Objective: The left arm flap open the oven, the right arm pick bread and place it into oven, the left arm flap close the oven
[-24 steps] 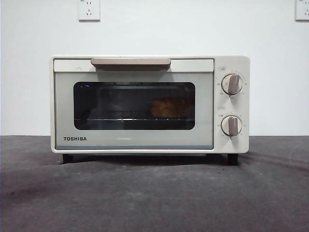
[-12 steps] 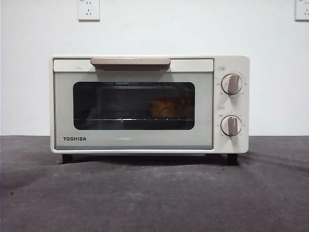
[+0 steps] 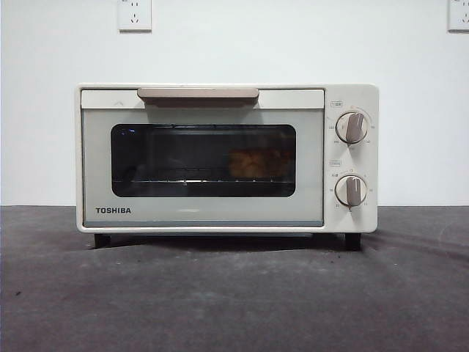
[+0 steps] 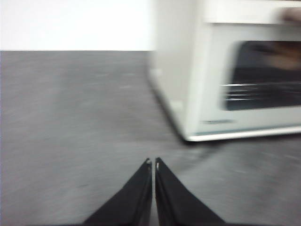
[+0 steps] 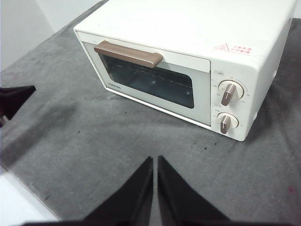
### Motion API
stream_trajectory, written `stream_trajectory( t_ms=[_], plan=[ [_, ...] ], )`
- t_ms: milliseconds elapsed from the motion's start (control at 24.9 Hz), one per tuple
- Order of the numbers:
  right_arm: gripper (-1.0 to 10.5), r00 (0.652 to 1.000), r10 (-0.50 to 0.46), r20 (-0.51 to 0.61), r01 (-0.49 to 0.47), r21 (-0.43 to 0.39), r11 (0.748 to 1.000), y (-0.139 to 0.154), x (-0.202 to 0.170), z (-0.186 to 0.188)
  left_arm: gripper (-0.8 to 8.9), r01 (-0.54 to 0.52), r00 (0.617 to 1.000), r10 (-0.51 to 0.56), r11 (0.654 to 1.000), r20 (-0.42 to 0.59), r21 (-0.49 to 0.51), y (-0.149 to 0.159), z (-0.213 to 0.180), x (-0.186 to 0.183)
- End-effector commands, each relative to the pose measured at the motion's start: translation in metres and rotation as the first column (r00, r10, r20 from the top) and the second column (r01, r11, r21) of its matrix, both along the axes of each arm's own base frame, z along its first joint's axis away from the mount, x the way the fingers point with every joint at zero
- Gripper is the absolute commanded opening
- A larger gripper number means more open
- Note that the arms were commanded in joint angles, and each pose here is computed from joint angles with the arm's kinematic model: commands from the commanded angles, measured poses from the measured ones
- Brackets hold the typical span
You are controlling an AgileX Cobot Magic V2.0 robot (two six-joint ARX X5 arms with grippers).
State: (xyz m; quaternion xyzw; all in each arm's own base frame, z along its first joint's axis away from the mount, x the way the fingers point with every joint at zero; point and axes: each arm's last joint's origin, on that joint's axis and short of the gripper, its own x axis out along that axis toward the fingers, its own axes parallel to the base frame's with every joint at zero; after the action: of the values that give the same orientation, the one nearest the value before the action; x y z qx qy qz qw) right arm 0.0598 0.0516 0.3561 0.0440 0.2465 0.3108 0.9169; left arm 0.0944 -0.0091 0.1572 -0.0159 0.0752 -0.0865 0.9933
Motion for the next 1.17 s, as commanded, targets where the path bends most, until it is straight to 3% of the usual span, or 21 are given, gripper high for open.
stream_trajectory(
  t_ms=[40, 1167],
  plan=[
    [0.1, 1.000, 0.008, 0.026, -0.009, 0.012, 1.000, -0.0003, -0.0010, 0.0061, 0.19, -0.077, 0.997, 0.077, 0.997, -0.031, 0.004, 0.0023, -0.0079, 0.0010],
    [0.1, 1.000, 0.009, 0.026, -0.009, 0.011, 1.000, -0.0003, -0.0010, 0.0061, 0.19, -0.074, 0.997, 0.074, 0.997, -0.030, 0.005, 0.0022, -0.0077, 0.0010]
  ],
)
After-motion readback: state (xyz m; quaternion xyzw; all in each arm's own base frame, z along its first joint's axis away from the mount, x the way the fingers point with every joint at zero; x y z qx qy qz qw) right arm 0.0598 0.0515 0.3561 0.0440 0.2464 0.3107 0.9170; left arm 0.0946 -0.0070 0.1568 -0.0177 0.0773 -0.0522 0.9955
